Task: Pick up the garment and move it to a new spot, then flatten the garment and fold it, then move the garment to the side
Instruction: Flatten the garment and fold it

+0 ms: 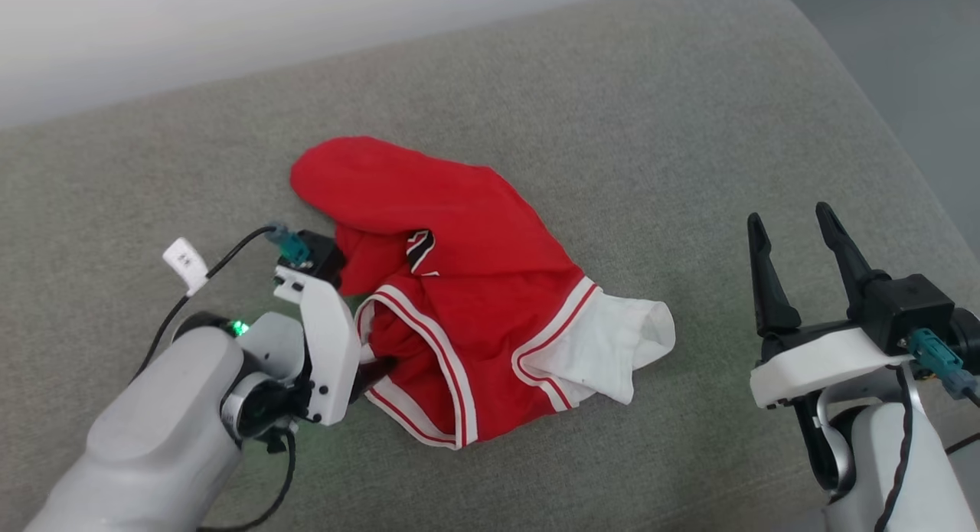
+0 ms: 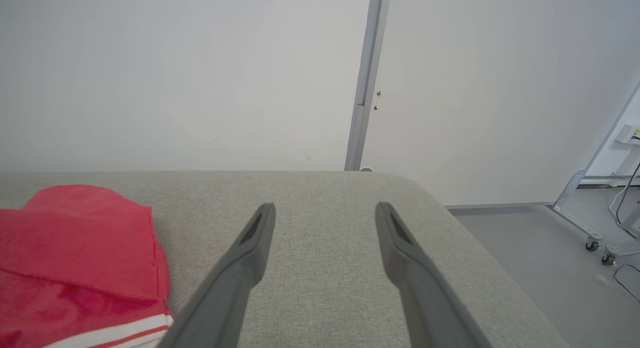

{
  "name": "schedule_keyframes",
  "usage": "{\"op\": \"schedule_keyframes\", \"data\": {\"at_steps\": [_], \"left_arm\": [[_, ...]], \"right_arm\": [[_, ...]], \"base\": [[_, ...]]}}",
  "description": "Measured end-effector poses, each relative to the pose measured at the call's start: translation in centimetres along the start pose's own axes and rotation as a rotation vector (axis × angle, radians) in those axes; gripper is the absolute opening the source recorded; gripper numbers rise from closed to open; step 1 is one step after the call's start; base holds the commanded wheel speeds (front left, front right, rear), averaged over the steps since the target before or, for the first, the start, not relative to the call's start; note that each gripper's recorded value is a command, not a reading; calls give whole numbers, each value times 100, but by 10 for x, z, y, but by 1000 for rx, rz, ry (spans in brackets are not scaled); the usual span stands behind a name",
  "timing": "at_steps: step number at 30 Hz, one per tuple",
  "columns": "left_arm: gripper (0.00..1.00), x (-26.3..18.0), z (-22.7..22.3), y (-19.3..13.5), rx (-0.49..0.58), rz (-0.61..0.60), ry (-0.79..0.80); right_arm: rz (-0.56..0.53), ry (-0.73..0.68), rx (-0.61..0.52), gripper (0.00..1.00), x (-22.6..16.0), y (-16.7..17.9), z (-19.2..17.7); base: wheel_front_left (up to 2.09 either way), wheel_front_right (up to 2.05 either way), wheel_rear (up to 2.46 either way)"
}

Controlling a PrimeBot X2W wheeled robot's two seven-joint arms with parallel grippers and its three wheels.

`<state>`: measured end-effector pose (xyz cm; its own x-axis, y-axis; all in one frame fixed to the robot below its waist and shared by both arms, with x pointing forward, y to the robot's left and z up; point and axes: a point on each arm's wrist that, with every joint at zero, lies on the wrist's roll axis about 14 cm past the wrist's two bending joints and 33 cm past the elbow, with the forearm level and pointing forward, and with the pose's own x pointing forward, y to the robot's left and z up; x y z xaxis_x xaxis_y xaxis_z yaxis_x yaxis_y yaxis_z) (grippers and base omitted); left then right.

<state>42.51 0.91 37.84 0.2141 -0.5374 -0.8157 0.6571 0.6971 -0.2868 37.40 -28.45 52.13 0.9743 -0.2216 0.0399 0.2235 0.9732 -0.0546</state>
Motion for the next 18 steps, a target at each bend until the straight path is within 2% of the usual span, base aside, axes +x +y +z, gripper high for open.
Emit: {"op": "schedule_keyframes", "data": {"at_steps": [4, 6, 14, 18], "left_arm": [[100, 11, -3, 6, 45, 15, 44], [0, 14, -3, 8, 20, 8, 53], [0, 4, 3, 24, -51, 35, -9], [0, -23, 11, 57, -104, 126, -84]], "right_arm": [[-3, 11, 4, 100, 5, 0, -6], [-3, 9, 6, 100, 7, 0, -7], [10, -3, 7, 100, 15, 6, -7], [9, -15, 6, 100, 17, 6, -2]], "base": [[0, 0, 0], [0, 0, 0], [0, 0, 0], [0, 0, 0]]}}
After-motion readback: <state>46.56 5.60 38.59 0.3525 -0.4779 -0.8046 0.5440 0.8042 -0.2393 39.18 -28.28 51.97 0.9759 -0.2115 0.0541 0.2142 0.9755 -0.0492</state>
